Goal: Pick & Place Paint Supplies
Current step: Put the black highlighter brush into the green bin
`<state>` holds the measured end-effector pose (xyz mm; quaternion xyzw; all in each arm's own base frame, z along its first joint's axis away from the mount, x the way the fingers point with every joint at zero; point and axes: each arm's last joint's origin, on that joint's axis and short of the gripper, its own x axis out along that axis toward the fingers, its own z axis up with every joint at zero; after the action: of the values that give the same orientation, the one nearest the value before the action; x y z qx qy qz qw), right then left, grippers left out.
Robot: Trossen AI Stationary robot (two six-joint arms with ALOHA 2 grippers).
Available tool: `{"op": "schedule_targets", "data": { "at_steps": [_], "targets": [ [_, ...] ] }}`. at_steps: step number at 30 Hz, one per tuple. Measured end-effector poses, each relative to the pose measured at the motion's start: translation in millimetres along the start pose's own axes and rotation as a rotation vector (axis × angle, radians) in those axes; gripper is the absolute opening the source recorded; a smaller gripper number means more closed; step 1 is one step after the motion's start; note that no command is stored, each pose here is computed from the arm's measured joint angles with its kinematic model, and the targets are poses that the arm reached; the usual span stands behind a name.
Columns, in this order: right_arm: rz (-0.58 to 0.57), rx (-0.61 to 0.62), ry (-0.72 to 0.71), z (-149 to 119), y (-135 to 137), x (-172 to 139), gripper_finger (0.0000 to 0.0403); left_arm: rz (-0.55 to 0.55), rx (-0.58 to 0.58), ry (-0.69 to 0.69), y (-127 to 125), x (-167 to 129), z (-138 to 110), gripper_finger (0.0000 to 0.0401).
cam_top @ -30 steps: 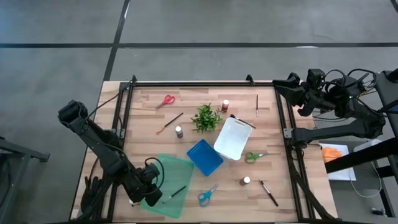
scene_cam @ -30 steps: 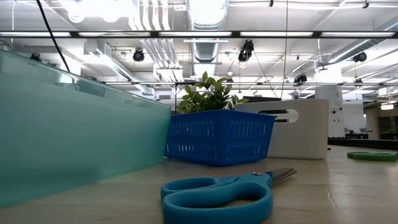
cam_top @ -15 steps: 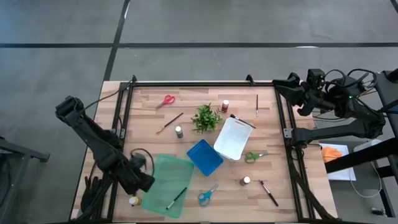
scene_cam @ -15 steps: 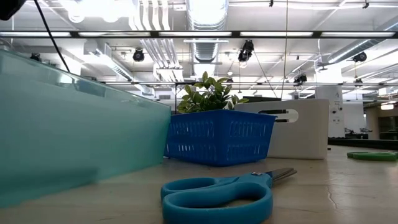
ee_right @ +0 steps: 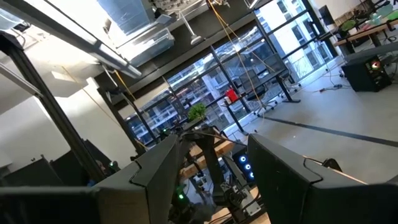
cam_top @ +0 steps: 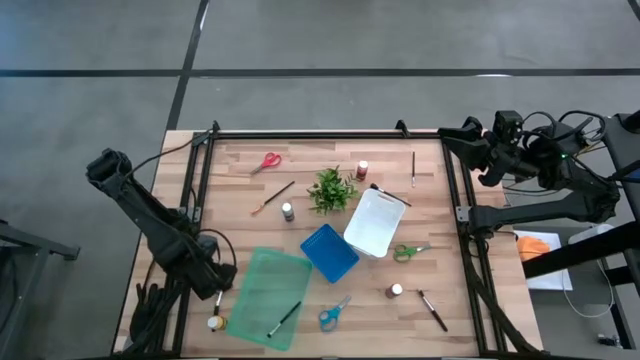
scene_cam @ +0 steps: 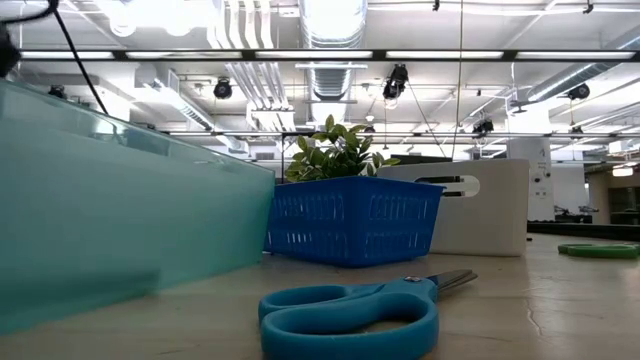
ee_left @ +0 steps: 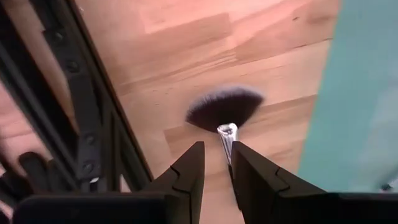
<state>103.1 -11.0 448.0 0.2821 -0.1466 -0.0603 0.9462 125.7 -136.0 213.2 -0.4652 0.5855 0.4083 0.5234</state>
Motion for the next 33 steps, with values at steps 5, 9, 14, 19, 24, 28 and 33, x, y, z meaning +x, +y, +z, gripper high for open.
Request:
{"op": "schedule_targets", "data": {
  "at_steps": [5,9,14,19,24,28,33],
  "targets": [
    [0.0,0.0,0.0,0.0,0.0,0.0,0.0192,-0.039,-0.051,0.068,2.6,35.4,5.0,0.0091],
    [0.0,0.0,0.0,0.0,0.0,0.0,0.0192,-0.102,-0.042,0.137,3.4,58.3,8.6,0.0091],
    [0.0,0.001,0.0,0.0,0.0,0.0,0.0192,-0.069,-0.044,0.168,11.5,73.3,13.8,0.0091],
    [0.0,0.002,-0.001,0.1,0.0,-0.2,0.0192,-0.054,-0.058,0.165,15.6,78.6,16.9,0.0091],
    [0.0,0.002,-0.001,0.1,0.0,-0.2,0.0192,-0.041,-0.064,0.155,17.7,80.4,18.6,0.0091],
    [0.0,-0.002,-0.001,0.1,0.0,-0.2,0.0192,-0.035,-0.069,0.146,18.5,80.9,19.4,0.0091],
    [0.0,-0.004,-0.001,0.1,0.0,-0.1,0.0192,-0.036,-0.071,0.135,18.9,81.1,19.9,0.009]
  ]
}}
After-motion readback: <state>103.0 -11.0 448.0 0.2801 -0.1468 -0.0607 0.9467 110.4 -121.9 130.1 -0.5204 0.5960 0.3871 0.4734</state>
